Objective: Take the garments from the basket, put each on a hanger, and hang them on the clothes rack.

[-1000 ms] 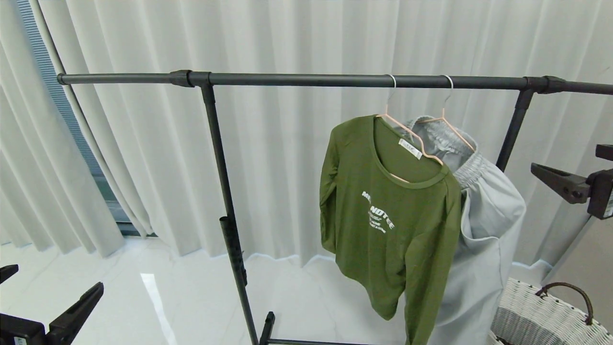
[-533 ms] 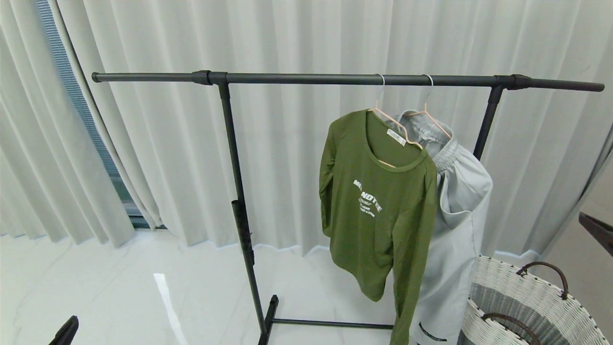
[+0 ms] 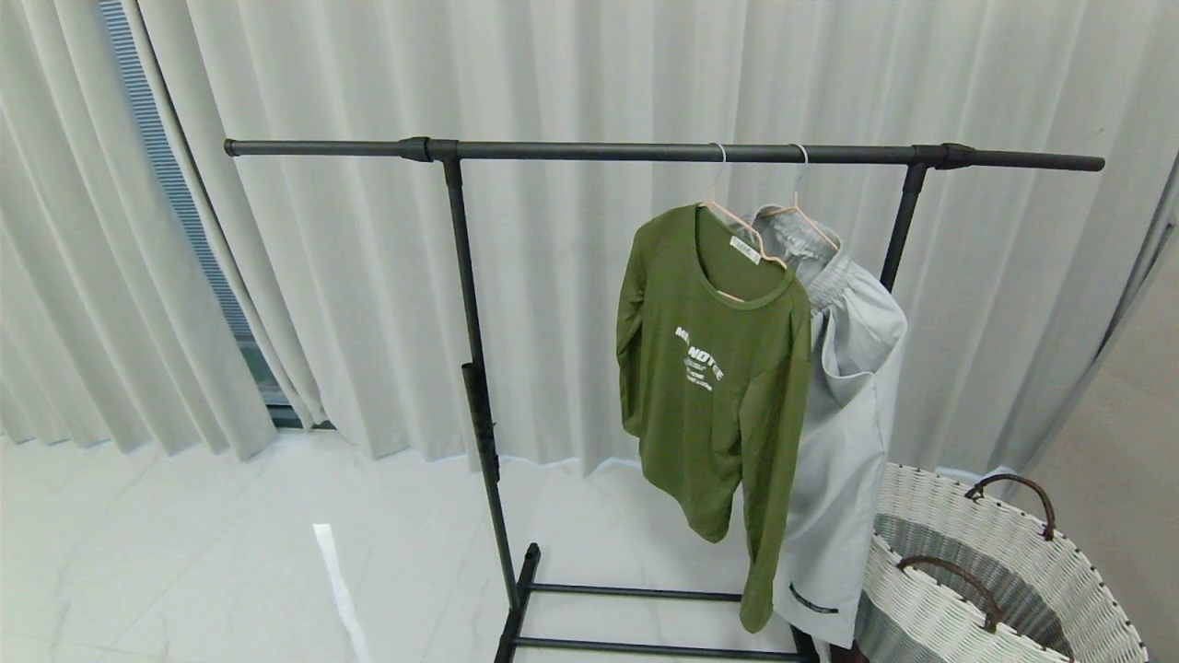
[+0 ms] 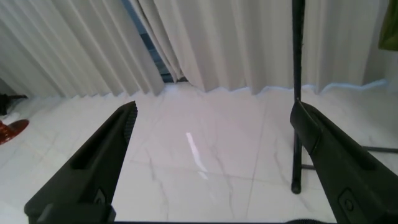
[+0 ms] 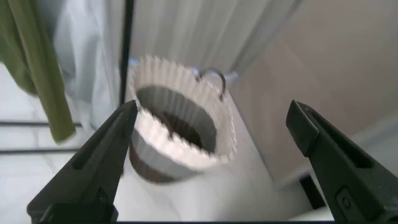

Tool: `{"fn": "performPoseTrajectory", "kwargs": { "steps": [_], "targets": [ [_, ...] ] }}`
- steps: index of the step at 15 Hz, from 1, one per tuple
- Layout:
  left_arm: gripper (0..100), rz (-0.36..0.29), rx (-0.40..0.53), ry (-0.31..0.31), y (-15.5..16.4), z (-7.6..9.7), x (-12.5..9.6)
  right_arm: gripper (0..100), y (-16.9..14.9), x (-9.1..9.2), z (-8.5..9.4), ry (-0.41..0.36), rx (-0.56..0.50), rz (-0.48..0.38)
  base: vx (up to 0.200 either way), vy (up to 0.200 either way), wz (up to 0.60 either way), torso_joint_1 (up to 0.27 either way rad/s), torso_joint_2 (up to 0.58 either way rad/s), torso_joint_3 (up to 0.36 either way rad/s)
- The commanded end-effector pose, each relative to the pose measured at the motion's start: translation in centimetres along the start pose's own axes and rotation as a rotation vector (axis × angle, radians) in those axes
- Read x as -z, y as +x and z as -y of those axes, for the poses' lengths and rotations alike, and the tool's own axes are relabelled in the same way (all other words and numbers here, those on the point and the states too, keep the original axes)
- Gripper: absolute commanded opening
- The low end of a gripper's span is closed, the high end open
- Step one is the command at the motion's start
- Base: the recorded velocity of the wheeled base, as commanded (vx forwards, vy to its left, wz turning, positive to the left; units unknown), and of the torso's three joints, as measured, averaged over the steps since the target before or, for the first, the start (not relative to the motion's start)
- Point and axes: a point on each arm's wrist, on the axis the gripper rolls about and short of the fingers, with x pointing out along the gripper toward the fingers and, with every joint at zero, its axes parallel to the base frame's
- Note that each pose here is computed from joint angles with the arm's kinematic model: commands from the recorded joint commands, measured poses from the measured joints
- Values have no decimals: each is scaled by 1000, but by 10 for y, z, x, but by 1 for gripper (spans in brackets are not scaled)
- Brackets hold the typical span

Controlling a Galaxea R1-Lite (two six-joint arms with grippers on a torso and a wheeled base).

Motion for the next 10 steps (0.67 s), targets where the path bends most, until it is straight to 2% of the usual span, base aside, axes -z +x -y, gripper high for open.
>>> {"fn": "performPoseTrajectory", "kwargs": {
  "steps": [1, 2, 3, 4, 6, 7, 9, 10],
  "targets": [
    [100, 99, -87, -42, -12, -1, 9, 100, -26, 35, -7, 15, -1, 93, 0, 0, 0, 0, 0, 0],
    [100, 133, -107, -48, -16, -2, 10, 100, -31, 45, -10, 22, -25, 142, 0, 0, 0, 0, 0, 0],
    [100, 135, -105, -61, -16, -1, 11, 100, -36, 60, -14, 22, -32, 190, 0, 0, 0, 0, 0, 0],
    [100, 135, -106, -78, -16, -1, 11, 100, -33, 76, -18, 21, -14, 193, 0, 0, 0, 0, 0, 0],
    [100, 136, -99, -145, -16, -1, 11, 100, -33, 71, -14, 34, 94, 223, 0, 0, 0, 0, 0, 0],
    [100, 137, -100, -184, -16, -1, 11, 100, -33, 71, -14, 39, 95, 217, 0, 0, 0, 0, 0, 0],
    [100, 138, -92, -305, -16, -1, 12, 100, -33, 72, -14, 95, 94, 209, 0, 0, 0, 0, 0, 0],
    [100, 143, -76, -341, -16, -1, 11, 100, -33, 72, -14, 110, 95, 210, 0, 0, 0, 0, 0, 0]
  ]
}}
